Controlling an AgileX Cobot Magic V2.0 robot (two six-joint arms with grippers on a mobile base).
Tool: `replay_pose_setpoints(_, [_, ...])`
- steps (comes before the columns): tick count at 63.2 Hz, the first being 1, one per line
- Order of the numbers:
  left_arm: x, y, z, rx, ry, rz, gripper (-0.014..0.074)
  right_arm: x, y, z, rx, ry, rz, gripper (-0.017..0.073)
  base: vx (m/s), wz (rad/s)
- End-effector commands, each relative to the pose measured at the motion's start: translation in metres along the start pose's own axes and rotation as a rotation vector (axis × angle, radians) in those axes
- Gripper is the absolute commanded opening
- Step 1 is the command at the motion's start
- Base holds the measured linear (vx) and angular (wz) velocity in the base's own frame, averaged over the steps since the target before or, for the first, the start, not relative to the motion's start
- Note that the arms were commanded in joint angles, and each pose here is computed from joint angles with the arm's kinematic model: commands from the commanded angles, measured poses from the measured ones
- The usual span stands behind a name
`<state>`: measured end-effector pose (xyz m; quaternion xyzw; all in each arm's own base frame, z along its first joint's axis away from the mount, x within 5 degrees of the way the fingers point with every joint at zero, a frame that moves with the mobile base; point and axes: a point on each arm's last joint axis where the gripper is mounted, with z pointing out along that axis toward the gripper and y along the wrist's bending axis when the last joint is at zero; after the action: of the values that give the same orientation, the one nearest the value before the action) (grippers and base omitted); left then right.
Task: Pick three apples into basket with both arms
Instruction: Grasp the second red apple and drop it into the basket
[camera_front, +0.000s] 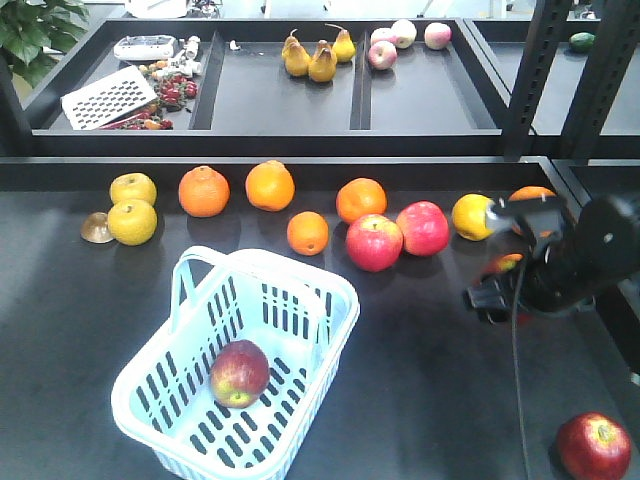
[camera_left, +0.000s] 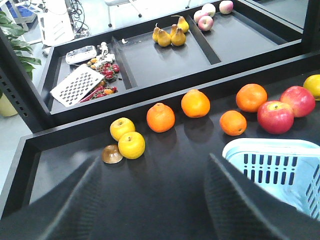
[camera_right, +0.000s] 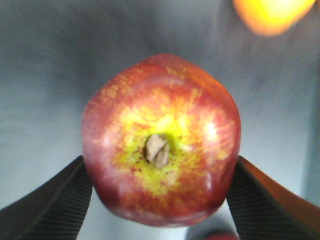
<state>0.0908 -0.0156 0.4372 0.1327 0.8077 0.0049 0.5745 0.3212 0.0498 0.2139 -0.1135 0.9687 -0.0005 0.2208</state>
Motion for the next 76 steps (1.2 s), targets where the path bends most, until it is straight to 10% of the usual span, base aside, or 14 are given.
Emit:
replay_pose_setpoints(1, [-0.01, 0.002, -0.003, -0.008, -0.074, -0.004, 0.0428, -0.01, 0.024, -0.056, -0.033, -0.156, -0.07, 0.023, 0.0, 0.0])
replay_pose_setpoints(33, [-0.01, 0.002, -0.003, -0.008, -0.074, -0.004, 0.0428, 0.03, 0.168, -0.146, -0.426, -0.355, -0.378, 0.0234, 0.0, 0.0])
replay_pose_setpoints(55, [-0.01, 0.002, -0.003, -0.008, -0.074, -0.004, 0.0428, 0.015, 0.213, -0.081, -0.472, -0.373, -0.351, 0.0325, 0.0, 0.0])
replay_pose_setpoints(76, [-0.01, 0.002, -0.003, -0.008, -0.074, -0.004, 0.0428, 0.02, 0.223, -0.057, -0.473, -0.306, -0.359, 0.0685, 0.0, 0.0])
